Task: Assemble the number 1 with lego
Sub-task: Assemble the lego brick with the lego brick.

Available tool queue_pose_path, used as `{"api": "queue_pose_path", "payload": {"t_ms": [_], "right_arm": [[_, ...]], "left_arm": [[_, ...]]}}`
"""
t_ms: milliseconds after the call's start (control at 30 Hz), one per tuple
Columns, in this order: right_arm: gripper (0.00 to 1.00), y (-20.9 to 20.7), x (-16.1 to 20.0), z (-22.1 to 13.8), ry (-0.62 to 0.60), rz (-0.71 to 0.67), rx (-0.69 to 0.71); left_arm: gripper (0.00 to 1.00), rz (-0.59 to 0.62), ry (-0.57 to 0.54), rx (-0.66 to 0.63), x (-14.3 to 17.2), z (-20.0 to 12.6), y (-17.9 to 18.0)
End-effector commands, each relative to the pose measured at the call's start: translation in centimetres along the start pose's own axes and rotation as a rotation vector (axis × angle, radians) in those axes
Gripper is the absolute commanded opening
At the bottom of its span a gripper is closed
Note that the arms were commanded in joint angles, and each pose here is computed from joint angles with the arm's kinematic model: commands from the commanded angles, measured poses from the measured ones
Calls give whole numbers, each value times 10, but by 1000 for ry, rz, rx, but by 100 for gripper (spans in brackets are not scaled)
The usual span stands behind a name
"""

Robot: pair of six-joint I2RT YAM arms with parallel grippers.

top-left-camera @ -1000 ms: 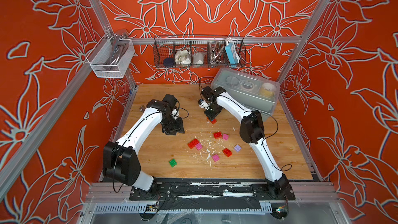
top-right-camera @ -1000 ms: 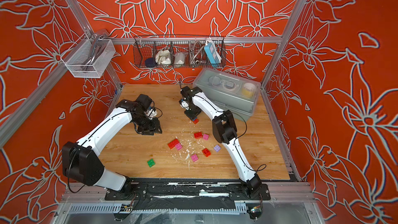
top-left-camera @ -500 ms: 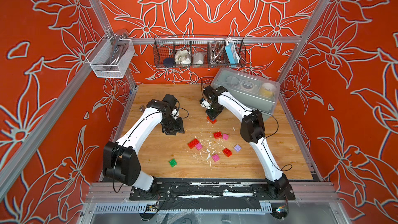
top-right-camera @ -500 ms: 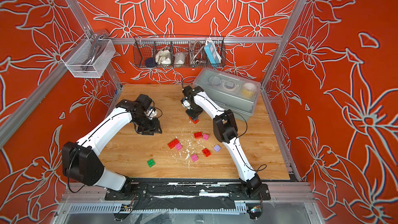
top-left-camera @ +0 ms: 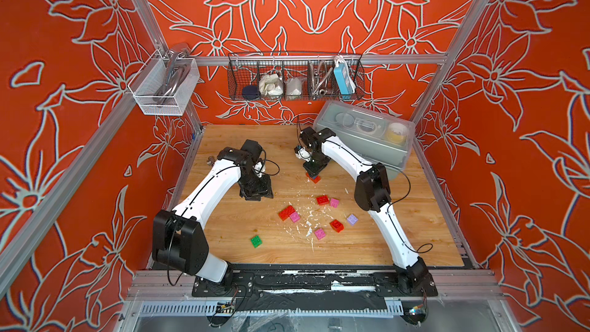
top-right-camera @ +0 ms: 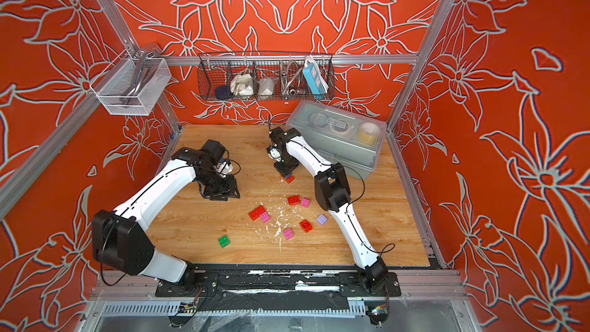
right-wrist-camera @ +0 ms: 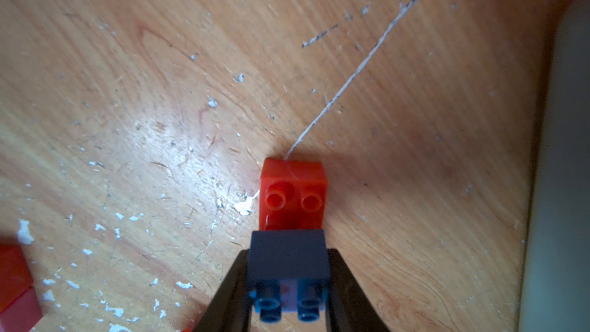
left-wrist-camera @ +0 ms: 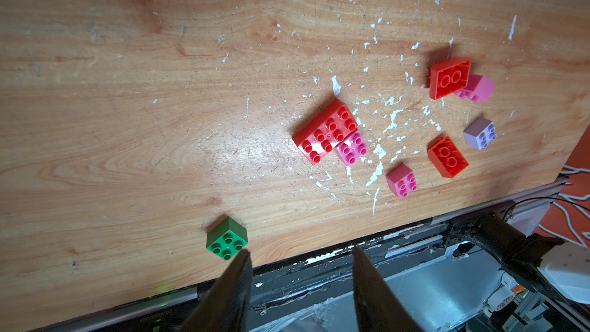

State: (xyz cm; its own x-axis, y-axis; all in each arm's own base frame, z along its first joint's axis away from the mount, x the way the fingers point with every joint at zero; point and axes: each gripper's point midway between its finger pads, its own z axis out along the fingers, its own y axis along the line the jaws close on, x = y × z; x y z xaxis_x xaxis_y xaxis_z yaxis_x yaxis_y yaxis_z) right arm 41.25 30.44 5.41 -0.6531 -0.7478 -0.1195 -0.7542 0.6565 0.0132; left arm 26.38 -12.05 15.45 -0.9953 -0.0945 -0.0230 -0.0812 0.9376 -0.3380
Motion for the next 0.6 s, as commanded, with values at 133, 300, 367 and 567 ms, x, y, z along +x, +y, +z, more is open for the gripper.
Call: {"api": "queue_pose_path", "payload": {"t_ms": [133, 300, 367, 567], "right_arm": [[24, 5, 22, 37, 132, 4, 23], [23, 11, 36, 43, 196, -10, 19], [22, 18, 42, 45, 226, -28, 15], [22, 32, 38, 40, 211, -81, 7]], "left_arm": [[50, 1, 25, -11, 15, 1, 5], [50, 2, 25, -11, 21, 2, 7], [50, 6, 20, -10, 23, 2, 9], [50, 5, 24, -4, 28, 6, 10]]}}
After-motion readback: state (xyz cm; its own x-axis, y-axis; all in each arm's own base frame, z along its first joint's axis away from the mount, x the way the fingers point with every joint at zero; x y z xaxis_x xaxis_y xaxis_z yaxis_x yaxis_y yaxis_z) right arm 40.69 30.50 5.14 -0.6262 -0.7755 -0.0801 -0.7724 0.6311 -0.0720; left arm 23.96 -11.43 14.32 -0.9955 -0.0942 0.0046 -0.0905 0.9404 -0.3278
